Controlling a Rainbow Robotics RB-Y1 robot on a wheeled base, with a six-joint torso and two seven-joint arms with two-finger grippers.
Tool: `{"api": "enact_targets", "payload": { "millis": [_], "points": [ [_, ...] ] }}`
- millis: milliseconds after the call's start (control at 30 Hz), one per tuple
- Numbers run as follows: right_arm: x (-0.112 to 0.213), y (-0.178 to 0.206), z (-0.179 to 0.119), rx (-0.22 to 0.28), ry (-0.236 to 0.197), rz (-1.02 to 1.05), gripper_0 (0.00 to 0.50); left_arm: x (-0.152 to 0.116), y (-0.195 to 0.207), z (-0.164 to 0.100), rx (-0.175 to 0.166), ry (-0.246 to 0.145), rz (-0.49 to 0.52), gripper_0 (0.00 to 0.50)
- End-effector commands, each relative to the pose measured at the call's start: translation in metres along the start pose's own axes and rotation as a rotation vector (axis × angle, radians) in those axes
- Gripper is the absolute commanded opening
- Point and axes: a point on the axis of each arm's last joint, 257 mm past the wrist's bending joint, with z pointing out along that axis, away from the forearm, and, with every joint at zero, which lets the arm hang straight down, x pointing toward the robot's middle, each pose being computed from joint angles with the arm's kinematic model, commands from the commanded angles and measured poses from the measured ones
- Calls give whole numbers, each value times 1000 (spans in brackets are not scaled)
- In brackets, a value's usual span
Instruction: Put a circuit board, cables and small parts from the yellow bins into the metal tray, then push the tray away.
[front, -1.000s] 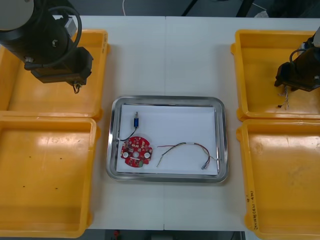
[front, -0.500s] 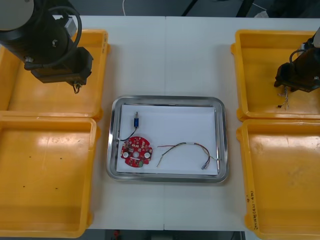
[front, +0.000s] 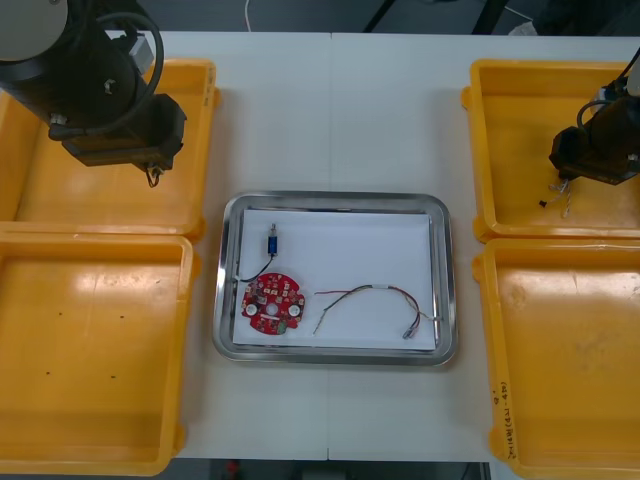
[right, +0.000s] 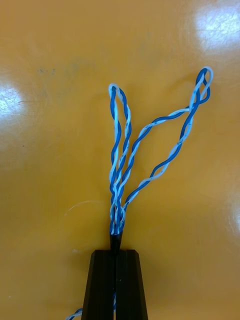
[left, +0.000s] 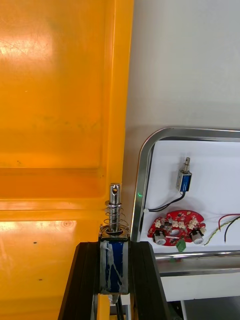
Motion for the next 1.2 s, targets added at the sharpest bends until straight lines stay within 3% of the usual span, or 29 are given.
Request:
{"api": "enact_targets", "payload": {
  "millis": [33, 200, 700, 1033, 1167, 1200],
  "points": [
    [1, 7, 1, -26, -6, -42, 0, -5, 2, -9, 4, -37, 66, 0],
    [-10, 5, -21, 14, -8, -93, 0, -5, 1, -9, 7, -36, 65, 0],
    [-24, 28, -111, 2, 7, -169, 0, -5, 0, -9, 9, -36, 64, 0],
    [-10, 39, -168, 18, 41, -241, 0, -5, 0, -9, 10, -35, 66, 0],
    [-30, 47, -197, 22, -73, -272, 0, -5, 1, -9, 8, -34, 67, 0],
    [-32, 49, -200, 20, -85, -275, 0, -5, 1, -9, 9, -36, 65, 0]
  ]
}}
